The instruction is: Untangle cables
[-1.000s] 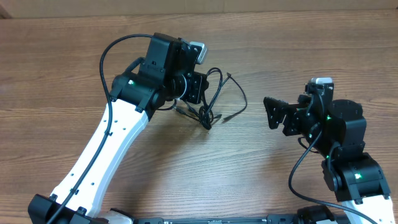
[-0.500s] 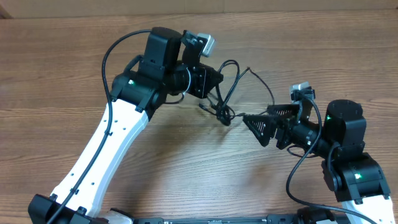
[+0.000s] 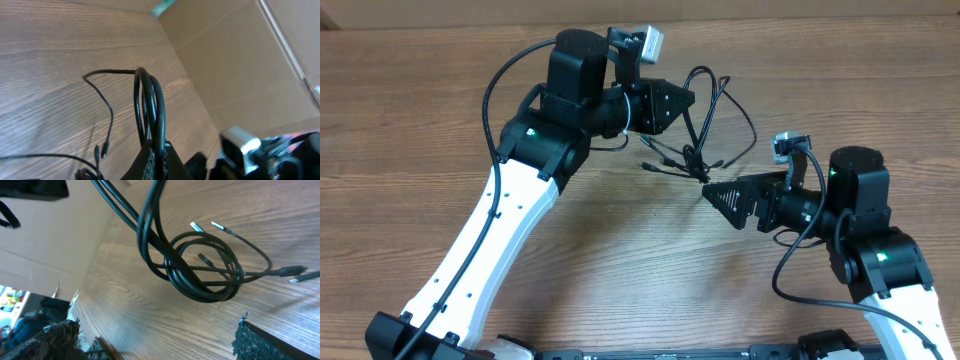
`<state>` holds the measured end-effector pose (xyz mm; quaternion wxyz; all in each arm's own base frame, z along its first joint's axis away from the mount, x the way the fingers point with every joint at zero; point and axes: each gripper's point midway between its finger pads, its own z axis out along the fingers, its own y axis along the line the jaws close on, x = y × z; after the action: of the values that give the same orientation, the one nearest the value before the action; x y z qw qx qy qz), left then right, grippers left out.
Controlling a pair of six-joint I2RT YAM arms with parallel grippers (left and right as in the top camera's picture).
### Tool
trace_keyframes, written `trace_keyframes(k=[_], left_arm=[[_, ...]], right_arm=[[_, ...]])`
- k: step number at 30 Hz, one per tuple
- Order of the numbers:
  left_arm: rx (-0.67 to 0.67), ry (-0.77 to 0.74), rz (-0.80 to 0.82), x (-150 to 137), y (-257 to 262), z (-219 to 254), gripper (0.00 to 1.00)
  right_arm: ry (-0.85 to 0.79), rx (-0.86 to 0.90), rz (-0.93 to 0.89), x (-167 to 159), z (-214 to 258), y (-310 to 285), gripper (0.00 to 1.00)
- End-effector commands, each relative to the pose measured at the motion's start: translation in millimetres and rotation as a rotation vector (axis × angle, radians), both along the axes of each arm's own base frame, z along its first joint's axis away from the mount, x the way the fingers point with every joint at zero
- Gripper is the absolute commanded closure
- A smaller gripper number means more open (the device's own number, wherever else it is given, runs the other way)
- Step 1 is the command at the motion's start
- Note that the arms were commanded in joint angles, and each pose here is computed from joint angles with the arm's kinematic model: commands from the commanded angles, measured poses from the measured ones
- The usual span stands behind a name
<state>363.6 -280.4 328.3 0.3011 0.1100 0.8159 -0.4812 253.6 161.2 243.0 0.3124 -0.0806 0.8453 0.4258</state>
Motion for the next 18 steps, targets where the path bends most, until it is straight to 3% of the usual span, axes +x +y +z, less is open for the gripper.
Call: trace_keyframes(k=[1,18], left_arm=[[-0.079,0.105,0.085,7.9,2.1,11.1,0.96],[-0.294,0.579,0.198,-2.6,-3.6,13.4,0.96]], right_arm=[[-0.058,0.007,0.056,-0.1,13.0,4.7,0.00],[-0.311,-0.211,0.125,11.0,6.0,-5.5,0.00]])
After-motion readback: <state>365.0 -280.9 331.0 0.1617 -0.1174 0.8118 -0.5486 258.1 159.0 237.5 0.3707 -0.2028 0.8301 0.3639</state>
